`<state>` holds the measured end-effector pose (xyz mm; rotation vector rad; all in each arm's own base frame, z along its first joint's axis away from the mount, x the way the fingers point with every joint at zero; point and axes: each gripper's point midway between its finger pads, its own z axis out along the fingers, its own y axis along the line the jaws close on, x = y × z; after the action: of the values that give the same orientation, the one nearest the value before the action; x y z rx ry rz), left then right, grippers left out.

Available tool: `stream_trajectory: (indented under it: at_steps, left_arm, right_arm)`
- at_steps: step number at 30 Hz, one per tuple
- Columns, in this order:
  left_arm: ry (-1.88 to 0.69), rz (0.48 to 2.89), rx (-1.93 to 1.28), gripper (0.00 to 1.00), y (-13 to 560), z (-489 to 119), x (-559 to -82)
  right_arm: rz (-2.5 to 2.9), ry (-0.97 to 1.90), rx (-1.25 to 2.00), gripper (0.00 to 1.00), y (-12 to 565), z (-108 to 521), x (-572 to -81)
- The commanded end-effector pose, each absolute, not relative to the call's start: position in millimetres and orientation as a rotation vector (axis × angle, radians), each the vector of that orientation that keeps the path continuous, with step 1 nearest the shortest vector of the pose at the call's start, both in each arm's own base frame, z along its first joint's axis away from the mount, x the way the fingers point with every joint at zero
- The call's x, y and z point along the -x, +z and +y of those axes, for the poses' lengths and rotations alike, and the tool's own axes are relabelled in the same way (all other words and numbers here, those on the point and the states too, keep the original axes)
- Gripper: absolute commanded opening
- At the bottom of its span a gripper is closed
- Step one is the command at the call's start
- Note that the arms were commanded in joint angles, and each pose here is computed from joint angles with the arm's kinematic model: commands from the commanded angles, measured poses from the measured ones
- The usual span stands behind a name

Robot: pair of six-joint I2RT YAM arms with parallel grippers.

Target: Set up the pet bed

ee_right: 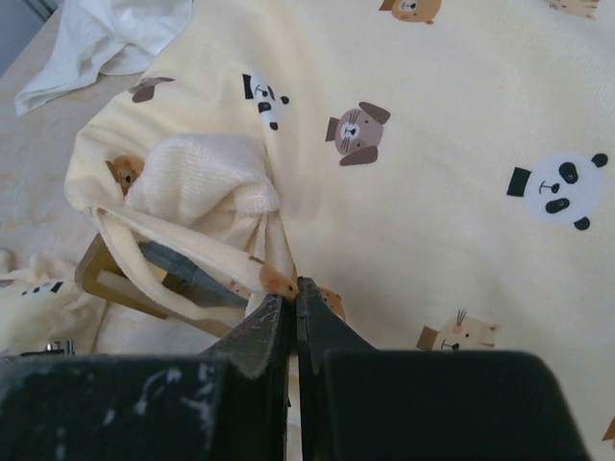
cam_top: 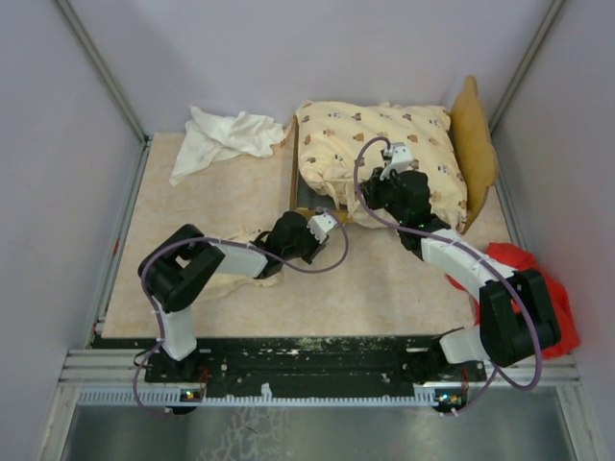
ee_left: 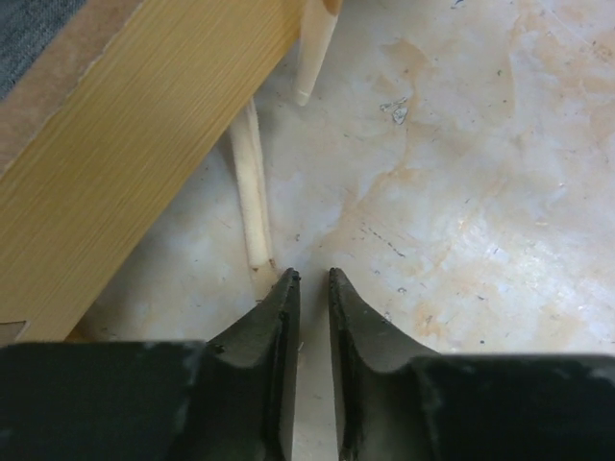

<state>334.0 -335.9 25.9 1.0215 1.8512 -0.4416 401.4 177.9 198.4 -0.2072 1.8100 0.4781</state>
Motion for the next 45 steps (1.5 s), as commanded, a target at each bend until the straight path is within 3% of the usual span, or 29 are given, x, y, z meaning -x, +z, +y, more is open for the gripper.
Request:
stream_trajectory:
  at_steps: [1,3,8,11,12,16,19,25,32,37,38,41,42,45]
  left_arm:
    - [-0.38,1.928,-1.008,0.11,11,-316,-327]
    - [-0.426,1.921,-0.995,0.0,20,-317,-320]
    - [-0.655,1.897,-0.97,0.0,50,-329,-285]
    - [-0.663,1.911,-0.974,0.0,52,-329,-282]
    - [-0.632,1.908,-0.97,0.01,52,-327,-287]
    - [-0.481,1.884,-0.972,0.27,49,-322,-313]
    - [-0.392,1.872,-0.964,0.37,50,-319,-335]
    - [-0.346,1.883,-0.961,0.43,42,-316,-352]
    - [-0.464,1.961,-0.993,0.42,18,-320,-324]
    - [-0.461,2.045,-0.995,0.38,-3,-314,-307]
    - [-0.445,2.067,-0.989,0.34,-6,-311,-307]
    - [-0.412,2.115,-0.982,0.06,-9,-306,-307]
    - [-0.408,2.122,-0.973,0.01,-7,-304,-306]
    - [-0.421,2.106,-0.934,0.0,11,-300,-302]
  right_arm:
    - [1.724,0.503,0.193,0.0,224,177,-403]
    - [1.722,0.501,0.191,0.0,225,176,-402]
    - [1.715,0.494,0.191,0.0,230,174,-400]
    - [1.711,0.495,0.191,0.0,231,174,-399]
    - [1.712,0.498,0.192,0.0,230,174,-399]
    - [1.714,0.502,0.191,0.0,227,174,-396]
    - [1.717,0.502,0.191,0.0,226,173,-395]
    - [1.712,0.5,0.193,0.0,230,173,-394]
    - [1.714,0.488,0.202,0.0,231,173,-396]
    - [1.722,0.498,0.203,0.0,224,173,-394]
    - [1.724,0.497,0.202,0.0,223,173,-393]
    - [1.726,0.5,0.2,0.0,222,173,-391]
    - [1.728,0.508,0.2,0.0,222,173,-390]
    - [1.763,0.576,0.21,0.0,213,181,-379]
